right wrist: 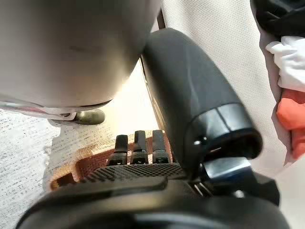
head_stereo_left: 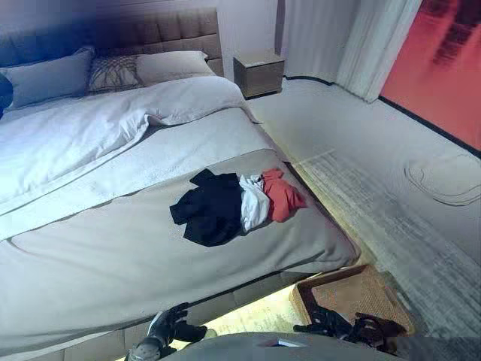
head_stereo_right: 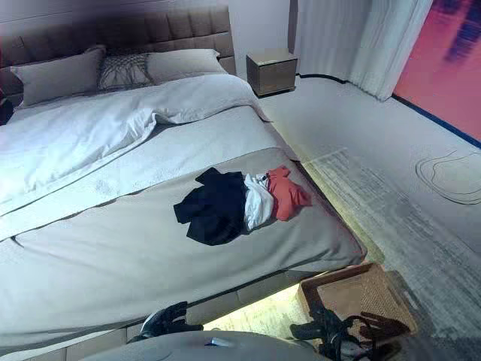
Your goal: Pick up the clothes from the bed and place them into the basket
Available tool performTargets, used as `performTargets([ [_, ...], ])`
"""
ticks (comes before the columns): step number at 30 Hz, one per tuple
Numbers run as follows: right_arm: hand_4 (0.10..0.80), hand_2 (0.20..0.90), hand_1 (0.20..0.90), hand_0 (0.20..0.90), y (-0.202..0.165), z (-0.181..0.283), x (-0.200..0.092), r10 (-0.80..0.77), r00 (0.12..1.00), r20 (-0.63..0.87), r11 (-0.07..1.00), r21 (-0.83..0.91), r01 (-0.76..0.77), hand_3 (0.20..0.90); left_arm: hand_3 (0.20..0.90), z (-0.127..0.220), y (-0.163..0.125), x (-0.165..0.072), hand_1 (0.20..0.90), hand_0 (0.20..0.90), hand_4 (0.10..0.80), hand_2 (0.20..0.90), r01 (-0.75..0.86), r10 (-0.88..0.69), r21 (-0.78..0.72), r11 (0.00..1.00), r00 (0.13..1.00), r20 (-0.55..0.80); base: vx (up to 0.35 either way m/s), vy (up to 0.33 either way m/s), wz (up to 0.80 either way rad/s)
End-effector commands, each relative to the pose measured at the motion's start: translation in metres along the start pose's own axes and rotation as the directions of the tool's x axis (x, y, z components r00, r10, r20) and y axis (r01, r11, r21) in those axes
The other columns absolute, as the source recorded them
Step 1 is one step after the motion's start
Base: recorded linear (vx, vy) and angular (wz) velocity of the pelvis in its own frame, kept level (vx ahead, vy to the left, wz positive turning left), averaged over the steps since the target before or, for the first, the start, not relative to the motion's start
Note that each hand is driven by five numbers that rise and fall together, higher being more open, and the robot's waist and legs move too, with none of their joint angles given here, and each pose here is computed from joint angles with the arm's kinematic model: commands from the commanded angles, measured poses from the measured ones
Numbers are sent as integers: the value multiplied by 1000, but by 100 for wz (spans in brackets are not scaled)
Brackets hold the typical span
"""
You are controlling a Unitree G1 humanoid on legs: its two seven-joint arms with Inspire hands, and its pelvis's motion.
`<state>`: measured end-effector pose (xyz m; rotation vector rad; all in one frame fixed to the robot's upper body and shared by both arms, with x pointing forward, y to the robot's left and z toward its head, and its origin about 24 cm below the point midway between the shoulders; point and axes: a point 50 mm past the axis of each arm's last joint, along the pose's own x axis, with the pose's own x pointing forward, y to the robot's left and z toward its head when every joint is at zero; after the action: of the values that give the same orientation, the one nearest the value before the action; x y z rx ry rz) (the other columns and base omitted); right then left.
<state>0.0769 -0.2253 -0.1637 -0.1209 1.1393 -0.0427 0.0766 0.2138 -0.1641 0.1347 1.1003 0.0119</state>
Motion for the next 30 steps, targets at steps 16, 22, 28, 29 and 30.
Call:
performTargets([
  [16, 800, 900, 900, 900, 3, 36, 9, -53, 995, 90, 976, -205, 70, 900, 900, 34, -3, 10, 900, 900, 800, 900, 15, -15, 3, 1000, 998, 68, 7, -4, 0],
  [22, 800, 900, 900, 900, 3, 118, 7, -85, 889, 449, 840, -448, 306, 900, 900, 49, 2, 12, 900, 900, 800, 900, 8, -18, 93, 996, 994, 106, -34, -38, 7],
  [28, 800, 900, 900, 900, -4, 237, -29, -34, 628, 777, 653, -459, 602, 900, 900, 81, 14, 9, 900, 900, 800, 900, -60, 10, 173, 983, 961, 276, -51, -39, 12],
  [29, 800, 900, 900, 900, -9, 255, -39, -36, 592, 805, 638, -438, 634, 900, 900, 94, 16, 7, 900, 900, 800, 900, -83, 13, 193, 978, 941, 339, 18, -19, 16],
  [30, 800, 900, 900, 900, -12, 267, -48, -31, 561, 827, 624, -422, 657, 900, 900, 103, 17, 5, 900, 900, 800, 900, -103, 17, 205, 973, 922, 386, 31, -4, 18],
])
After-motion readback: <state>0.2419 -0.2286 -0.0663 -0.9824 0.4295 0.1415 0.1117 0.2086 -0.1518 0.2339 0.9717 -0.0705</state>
